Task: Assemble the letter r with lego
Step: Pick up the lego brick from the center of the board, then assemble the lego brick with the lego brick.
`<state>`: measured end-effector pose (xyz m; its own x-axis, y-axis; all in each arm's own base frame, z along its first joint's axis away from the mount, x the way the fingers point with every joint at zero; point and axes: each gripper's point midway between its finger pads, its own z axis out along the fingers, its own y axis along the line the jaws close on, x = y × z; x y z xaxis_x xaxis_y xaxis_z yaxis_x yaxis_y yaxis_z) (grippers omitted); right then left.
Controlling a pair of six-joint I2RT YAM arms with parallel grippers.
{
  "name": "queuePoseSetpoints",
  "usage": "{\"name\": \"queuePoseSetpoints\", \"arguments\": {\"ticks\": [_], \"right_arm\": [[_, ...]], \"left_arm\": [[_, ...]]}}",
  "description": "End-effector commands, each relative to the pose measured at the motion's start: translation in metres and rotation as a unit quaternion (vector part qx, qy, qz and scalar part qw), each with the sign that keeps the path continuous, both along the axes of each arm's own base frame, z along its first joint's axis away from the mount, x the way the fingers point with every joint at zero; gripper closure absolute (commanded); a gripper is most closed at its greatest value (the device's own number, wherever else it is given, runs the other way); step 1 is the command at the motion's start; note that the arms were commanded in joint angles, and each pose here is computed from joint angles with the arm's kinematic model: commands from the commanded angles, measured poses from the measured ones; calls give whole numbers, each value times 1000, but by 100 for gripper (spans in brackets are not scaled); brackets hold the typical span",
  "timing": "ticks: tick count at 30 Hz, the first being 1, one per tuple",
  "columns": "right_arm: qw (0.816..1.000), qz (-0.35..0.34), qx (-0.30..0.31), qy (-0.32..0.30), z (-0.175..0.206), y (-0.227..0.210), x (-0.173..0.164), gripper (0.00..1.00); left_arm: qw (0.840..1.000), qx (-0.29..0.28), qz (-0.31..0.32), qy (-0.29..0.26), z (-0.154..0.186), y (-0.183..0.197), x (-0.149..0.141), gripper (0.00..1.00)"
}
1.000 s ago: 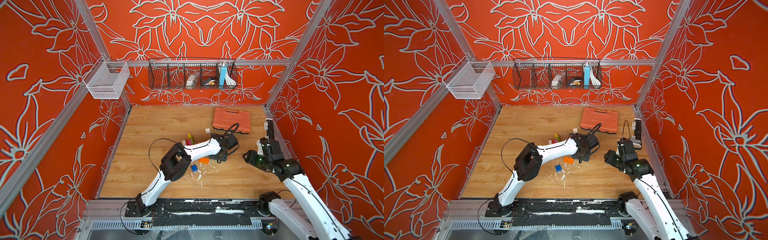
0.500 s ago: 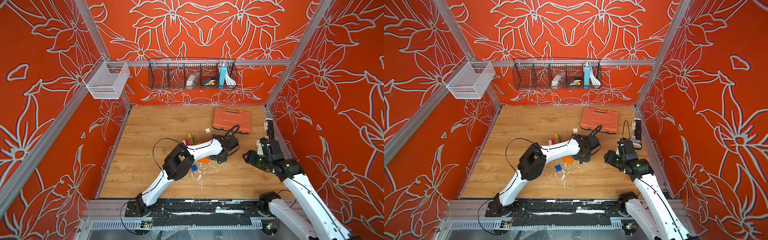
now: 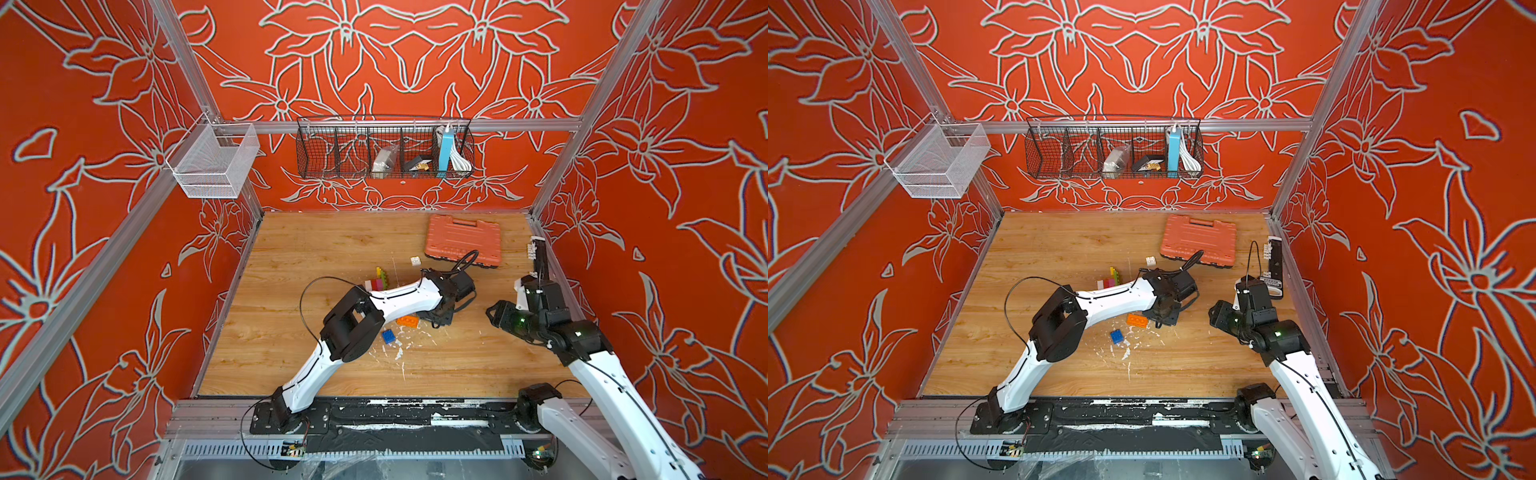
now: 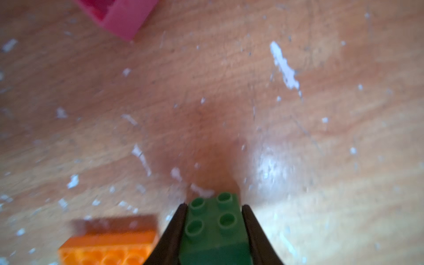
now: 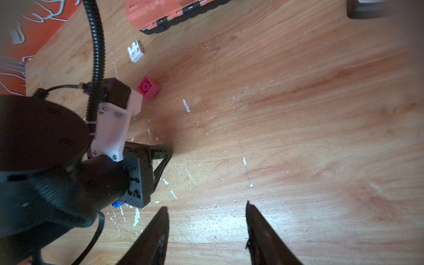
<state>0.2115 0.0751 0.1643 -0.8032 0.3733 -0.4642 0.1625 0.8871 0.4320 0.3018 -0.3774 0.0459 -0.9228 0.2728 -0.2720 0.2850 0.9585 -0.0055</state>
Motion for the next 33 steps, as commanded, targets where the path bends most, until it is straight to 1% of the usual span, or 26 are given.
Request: {"name": "queuePoseSetpoints", "arguments": {"ticks": [1, 3, 4, 6, 8, 10, 13, 15, 17, 19, 20, 21, 22, 23, 25, 27, 28, 30, 32, 33], "right_arm": [[999, 28, 5, -46, 19, 6, 9, 40], [996, 67, 33, -58, 27, 23, 11, 28], [993, 91, 49, -64, 32, 33, 14, 23], [986, 136, 80, -55, 37, 51, 15, 18], [976, 178, 115, -44, 44, 69, 14, 16], [968, 209, 136, -41, 50, 84, 14, 16], [956, 250, 143, -64, 67, 105, 11, 16], [949, 272, 146, -69, 77, 118, 7, 15], [942, 295, 149, -66, 85, 132, 2, 16], [934, 317, 147, -66, 95, 146, -5, 17], [931, 327, 146, -70, 101, 152, -7, 17], [926, 340, 145, -74, 106, 159, -11, 18], [921, 352, 146, -78, 112, 165, -14, 18], [918, 360, 145, -80, 116, 170, -17, 18], [912, 375, 147, -81, 123, 181, -22, 19], [906, 389, 148, -76, 125, 192, -27, 20], [903, 396, 148, -75, 126, 198, -30, 21], [900, 405, 144, -72, 128, 208, -34, 22], [894, 417, 144, -74, 131, 219, -40, 22], [893, 420, 143, -77, 133, 224, -43, 24]], "left_arm": [[994, -56, -51, -79, 78, 2, 9, 91], [988, -71, -81, -112, 102, 11, 6, 98], [983, -78, -98, -131, 114, 17, 3, 100], [974, -94, -125, -162, 134, 27, -5, 100], [964, -115, -150, -187, 151, 36, -14, 100], [952, -136, -180, -208, 167, 44, -25, 100], [929, -153, -221, -255, 189, 57, -38, 100], [905, -172, -268, -281, 197, 62, -52, 100], [872, -188, -319, -320, 204, 65, -66, 100], [824, -209, -370, -375, 213, 70, -84, 100], [803, -212, -391, -396, 216, 73, -91, 100], [779, -208, -417, -420, 218, 77, -99, 100], [761, -202, -427, -444, 224, 84, -104, 100], [756, -194, -431, -454, 225, 88, -104, 100], [753, -180, -444, -451, 224, 99, -106, 100], [742, -186, -457, -453, 228, 105, -110, 100], [731, -188, -470, -458, 231, 108, -115, 100], [703, -184, -494, -477, 235, 110, -124, 100], [698, -167, -506, -478, 234, 113, -125, 100], [699, -156, -514, -472, 232, 114, -125, 100]]}}
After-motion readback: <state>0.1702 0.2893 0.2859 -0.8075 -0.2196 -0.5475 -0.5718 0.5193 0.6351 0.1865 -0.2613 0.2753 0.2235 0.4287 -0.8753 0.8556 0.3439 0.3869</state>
